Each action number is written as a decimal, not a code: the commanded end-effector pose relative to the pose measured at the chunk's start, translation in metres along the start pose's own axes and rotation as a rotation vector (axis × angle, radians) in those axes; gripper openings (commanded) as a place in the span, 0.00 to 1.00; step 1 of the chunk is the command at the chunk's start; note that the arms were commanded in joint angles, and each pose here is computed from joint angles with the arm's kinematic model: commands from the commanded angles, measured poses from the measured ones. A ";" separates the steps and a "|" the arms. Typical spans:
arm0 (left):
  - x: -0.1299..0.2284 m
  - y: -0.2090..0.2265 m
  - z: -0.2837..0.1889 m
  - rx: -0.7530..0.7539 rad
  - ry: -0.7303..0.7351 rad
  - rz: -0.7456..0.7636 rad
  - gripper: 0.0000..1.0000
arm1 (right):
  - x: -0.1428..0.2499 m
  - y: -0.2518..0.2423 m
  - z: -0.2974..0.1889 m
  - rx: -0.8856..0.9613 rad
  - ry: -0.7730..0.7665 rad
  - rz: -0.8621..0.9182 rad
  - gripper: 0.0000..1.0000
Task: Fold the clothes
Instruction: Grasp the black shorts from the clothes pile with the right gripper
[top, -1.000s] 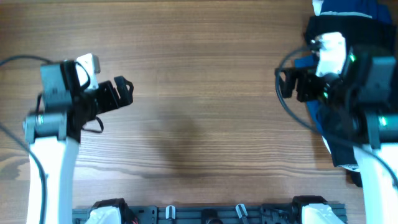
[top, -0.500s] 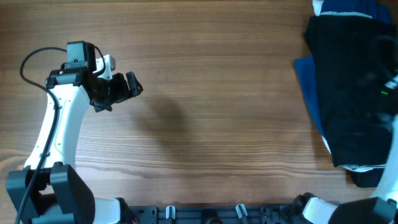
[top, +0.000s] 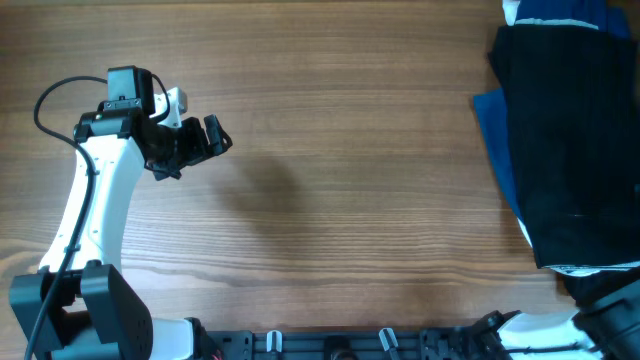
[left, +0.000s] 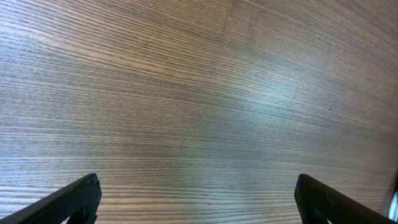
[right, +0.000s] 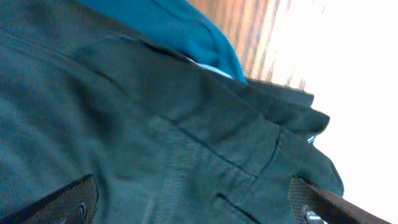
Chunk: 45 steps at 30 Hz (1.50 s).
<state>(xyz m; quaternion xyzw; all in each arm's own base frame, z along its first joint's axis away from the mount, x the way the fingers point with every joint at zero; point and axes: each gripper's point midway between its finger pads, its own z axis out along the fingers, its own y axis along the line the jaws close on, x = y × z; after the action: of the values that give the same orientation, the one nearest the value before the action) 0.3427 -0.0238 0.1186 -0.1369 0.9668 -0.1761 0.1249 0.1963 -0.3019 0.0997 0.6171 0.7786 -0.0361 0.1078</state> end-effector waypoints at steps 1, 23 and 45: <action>-0.004 -0.004 -0.003 0.018 -0.012 0.000 1.00 | 0.004 -0.017 0.016 0.024 0.072 -0.017 0.99; -0.023 -0.010 -0.010 0.038 -0.100 0.031 0.62 | 0.013 0.060 -0.025 -0.467 0.043 -0.226 0.04; -0.032 0.044 -0.155 -0.058 -0.497 -0.134 0.69 | 0.527 0.232 -0.165 -0.847 0.416 -1.596 0.08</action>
<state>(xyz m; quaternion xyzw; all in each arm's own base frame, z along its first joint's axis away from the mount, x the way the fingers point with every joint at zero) 0.3241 0.0594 0.2422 -0.2212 0.9068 -0.1257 0.3361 0.3221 0.2312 0.1836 -0.1497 0.9340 0.2688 0.1817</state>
